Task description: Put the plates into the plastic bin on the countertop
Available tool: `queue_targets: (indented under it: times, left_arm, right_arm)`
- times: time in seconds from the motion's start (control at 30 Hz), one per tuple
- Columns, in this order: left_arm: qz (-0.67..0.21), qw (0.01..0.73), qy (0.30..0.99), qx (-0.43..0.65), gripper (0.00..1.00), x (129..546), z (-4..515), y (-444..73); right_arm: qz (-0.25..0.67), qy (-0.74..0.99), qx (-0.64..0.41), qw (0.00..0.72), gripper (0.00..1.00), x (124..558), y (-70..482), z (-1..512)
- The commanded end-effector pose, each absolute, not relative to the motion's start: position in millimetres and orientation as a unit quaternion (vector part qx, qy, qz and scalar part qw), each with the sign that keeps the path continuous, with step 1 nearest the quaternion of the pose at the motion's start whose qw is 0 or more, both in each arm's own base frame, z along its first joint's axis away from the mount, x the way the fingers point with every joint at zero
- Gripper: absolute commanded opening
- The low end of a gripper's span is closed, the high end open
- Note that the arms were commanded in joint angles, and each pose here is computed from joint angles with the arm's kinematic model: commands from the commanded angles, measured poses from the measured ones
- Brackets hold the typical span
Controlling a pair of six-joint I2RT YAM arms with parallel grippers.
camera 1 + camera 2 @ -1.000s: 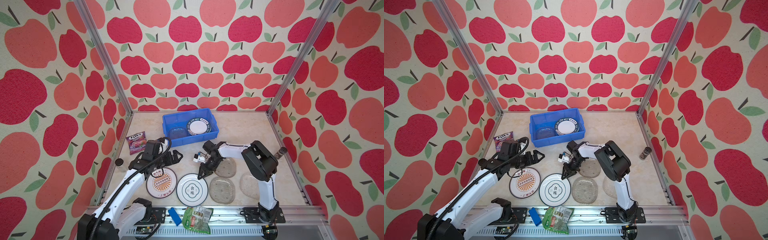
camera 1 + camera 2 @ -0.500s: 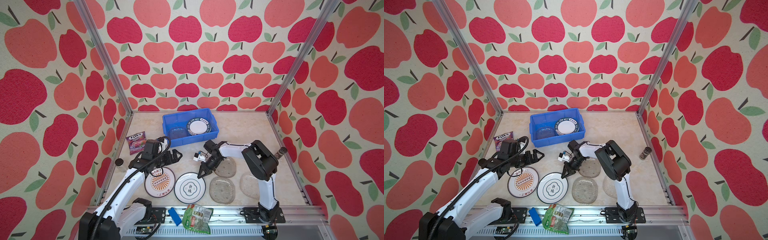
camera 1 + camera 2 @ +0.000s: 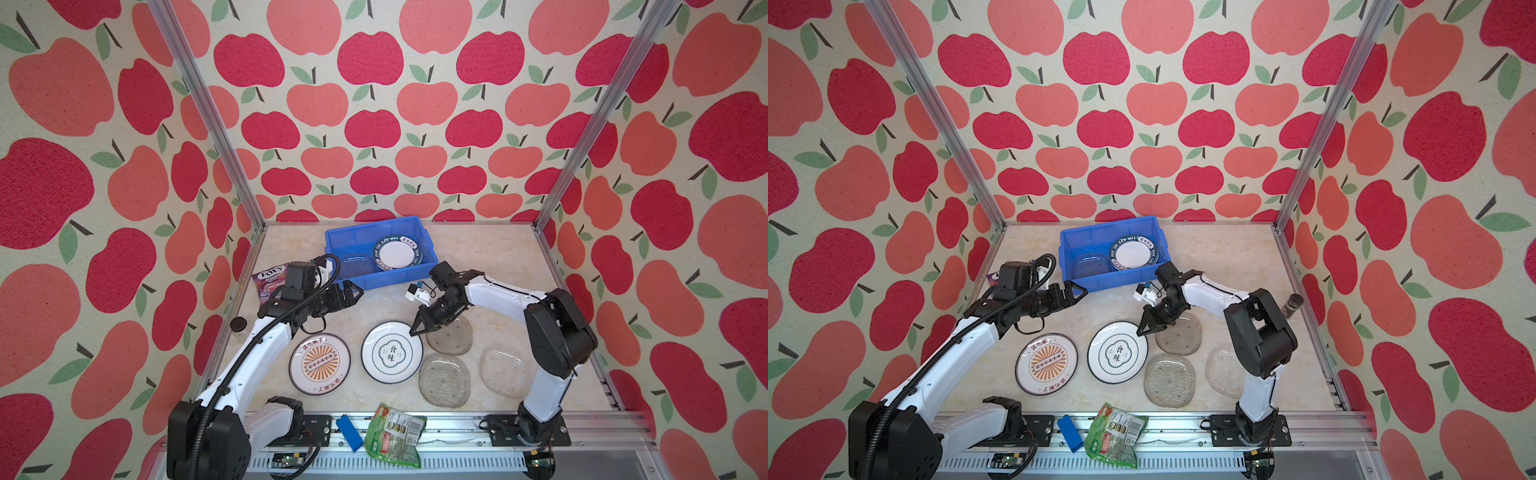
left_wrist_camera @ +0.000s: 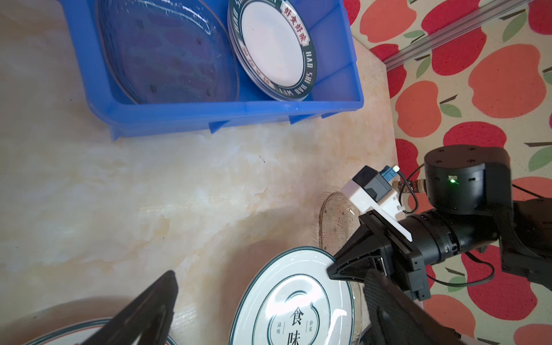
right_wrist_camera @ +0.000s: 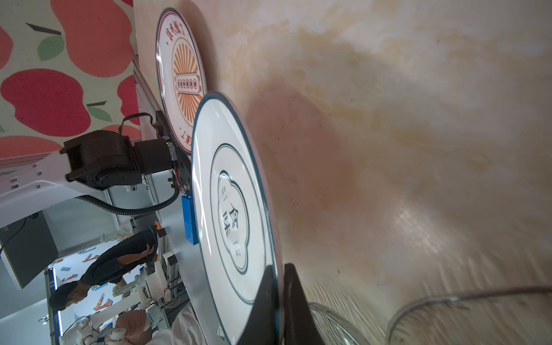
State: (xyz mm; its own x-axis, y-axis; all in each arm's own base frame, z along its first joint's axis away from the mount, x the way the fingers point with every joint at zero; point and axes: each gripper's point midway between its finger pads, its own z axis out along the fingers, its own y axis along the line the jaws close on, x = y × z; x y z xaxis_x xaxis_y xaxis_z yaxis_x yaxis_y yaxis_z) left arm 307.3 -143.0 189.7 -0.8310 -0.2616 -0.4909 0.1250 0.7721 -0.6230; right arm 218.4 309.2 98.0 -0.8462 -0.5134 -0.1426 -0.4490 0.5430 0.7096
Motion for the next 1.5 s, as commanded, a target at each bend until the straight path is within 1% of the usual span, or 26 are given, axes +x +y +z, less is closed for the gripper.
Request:
queue_targets:
  times: [0.0, 0.1, 0.27, 0.33, 0.43, 0.57, 0.73, 0.9, 1.03, 1.47]
  left_arm:
    - [-0.351, 0.337, 0.874, -0.014, 0.99, 333.4, 227.1, -144.7]
    - [-0.354, 0.364, 0.861, -0.009, 0.99, 349.1, 246.9, -144.3]
    - [-0.365, 0.376, 0.851, -0.007, 0.99, 363.1, 252.2, -146.9]
    - [-0.365, 0.378, 0.851, -0.006, 0.99, 367.0, 251.2, -147.2]
    - [-0.356, 0.377, 0.855, -0.008, 0.99, 371.1, 246.6, -145.7]
    - [-0.35, 0.376, 0.858, -0.009, 0.99, 373.3, 243.3, -142.1]
    - [-0.355, 0.371, 0.858, -0.01, 0.99, 378.3, 239.7, -141.8]
    - [-0.358, 0.362, 0.86, -0.011, 0.99, 383.1, 231.3, -143.6]
    - [-0.358, 0.354, 0.864, -0.012, 0.99, 385.4, 223.5, -144.4]
    - [-0.357, 0.343, 0.868, -0.014, 0.99, 384.9, 212.7, -143.5]
  right_arm:
    - [-0.405, -0.882, 0.234, -0.051, 0.0, 265.9, 309.0, 165.0]
    - [-0.383, -0.89, 0.203, -0.142, 0.0, 320.8, 304.8, 208.7]
    - [-0.367, -0.886, 0.135, -0.251, 0.0, 416.4, 305.5, 259.1]
    - [-0.355, -0.889, 0.105, -0.27, 0.0, 451.0, 306.6, 259.5]
    - [-0.344, -0.896, 0.07, -0.273, 0.0, 491.2, 311.9, 242.4]
    - [-0.355, -0.891, 0.033, -0.28, 0.0, 524.8, 321.8, 230.7]
    - [-0.337, -0.895, 0.004, -0.292, 0.0, 549.3, 322.2, 217.5]
    - [-0.308, -0.911, 0.0, -0.275, 0.0, 555.7, 317.5, 191.2]
    - [-0.28, -0.924, -0.002, -0.262, 0.0, 552.6, 312.5, 171.7]
    - [-0.267, -0.936, 0.014, -0.23, 0.0, 537.5, 321.5, 144.5]
